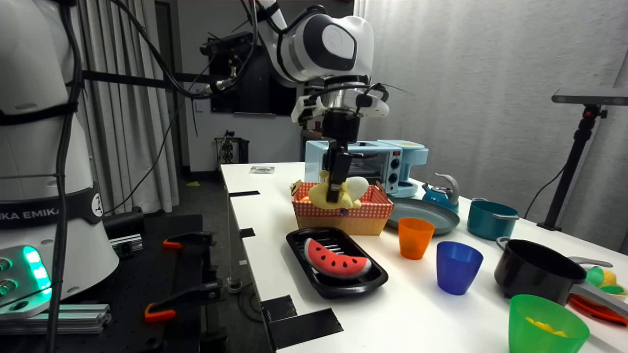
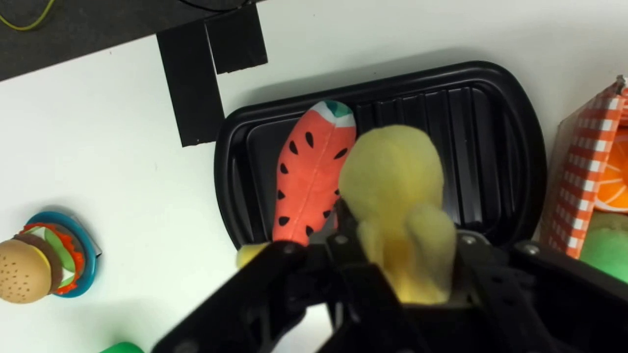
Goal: Remove the watermelon plushie from the box and put them on the tray,then put two of them back
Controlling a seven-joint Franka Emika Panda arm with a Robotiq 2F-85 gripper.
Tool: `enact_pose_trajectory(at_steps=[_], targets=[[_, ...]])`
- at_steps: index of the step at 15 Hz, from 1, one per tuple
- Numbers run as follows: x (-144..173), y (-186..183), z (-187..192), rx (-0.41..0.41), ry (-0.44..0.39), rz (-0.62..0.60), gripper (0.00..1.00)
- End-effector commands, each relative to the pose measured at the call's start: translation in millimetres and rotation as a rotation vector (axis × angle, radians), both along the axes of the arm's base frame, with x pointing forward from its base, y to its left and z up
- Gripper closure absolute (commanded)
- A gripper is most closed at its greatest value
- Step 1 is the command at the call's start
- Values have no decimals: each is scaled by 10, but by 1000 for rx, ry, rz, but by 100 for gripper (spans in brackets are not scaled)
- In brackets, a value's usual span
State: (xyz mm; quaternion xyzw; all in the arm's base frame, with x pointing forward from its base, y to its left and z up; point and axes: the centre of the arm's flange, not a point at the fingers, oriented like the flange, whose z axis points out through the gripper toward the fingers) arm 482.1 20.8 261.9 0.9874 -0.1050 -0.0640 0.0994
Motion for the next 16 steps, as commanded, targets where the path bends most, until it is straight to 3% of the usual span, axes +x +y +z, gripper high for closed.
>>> enact_pose_trajectory(at_steps=[1, 5, 6, 16], targets=[[-9, -55, 10, 0, -17, 1, 31], [14, -68, 14, 0, -14, -2, 3], [19, -67, 19, 0, -15, -2, 0], [240, 47, 207, -5, -50, 67, 0]])
